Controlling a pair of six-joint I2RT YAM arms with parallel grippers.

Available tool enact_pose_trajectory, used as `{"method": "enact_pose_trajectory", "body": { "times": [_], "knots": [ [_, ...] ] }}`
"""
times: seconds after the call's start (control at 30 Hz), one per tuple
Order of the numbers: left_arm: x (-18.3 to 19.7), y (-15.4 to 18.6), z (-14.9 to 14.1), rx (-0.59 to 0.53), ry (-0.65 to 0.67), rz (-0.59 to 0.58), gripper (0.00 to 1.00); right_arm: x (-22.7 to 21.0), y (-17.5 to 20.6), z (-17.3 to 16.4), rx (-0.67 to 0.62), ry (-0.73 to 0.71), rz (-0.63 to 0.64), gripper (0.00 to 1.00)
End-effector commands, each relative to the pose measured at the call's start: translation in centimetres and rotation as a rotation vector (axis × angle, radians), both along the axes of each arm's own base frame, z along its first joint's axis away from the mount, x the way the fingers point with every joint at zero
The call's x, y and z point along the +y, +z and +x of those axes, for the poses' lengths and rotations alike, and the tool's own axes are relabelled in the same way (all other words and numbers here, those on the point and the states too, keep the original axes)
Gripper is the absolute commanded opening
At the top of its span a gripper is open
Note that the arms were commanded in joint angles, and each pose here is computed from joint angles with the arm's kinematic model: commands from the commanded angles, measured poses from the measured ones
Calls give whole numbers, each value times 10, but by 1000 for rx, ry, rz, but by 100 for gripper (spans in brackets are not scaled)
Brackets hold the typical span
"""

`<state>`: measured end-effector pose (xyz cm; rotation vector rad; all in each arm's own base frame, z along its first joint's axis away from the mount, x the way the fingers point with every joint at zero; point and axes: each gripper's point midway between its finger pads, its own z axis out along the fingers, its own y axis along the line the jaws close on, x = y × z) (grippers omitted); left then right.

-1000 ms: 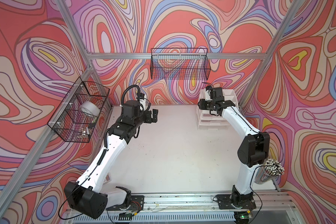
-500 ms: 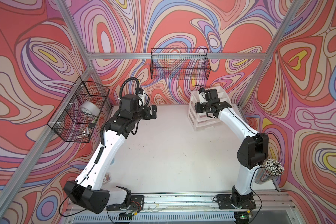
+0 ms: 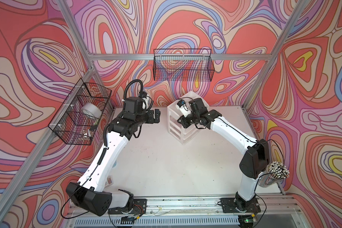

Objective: Take the postcards out of the drawer
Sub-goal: Move the storage box to the center of the board.

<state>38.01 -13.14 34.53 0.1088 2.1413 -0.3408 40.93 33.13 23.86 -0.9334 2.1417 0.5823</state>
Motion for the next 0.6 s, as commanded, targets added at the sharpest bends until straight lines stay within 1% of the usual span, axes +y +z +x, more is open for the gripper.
{"method": "enact_pose_trajectory", "body": {
  "times": [0.0, 0.17, 0.3, 0.43, 0.57],
  "knots": [
    [4, -8, -2, 44, 18, 33, 96, 39, -11, -56, 166, 226, 98, 10],
    [9, -15, 0, 69, 42, 67, 95, 65, -23, -87, 169, 390, 79, 10],
    [14, -19, 4, 84, 72, 93, 95, 80, -34, -104, 168, 471, 34, 9],
    [19, -27, 8, 111, 109, 115, 93, 88, -44, -114, 171, 515, -5, 9],
    [22, -33, 15, 133, 140, 137, 90, 89, -55, -115, 159, 514, -47, 9]
  ]
}}
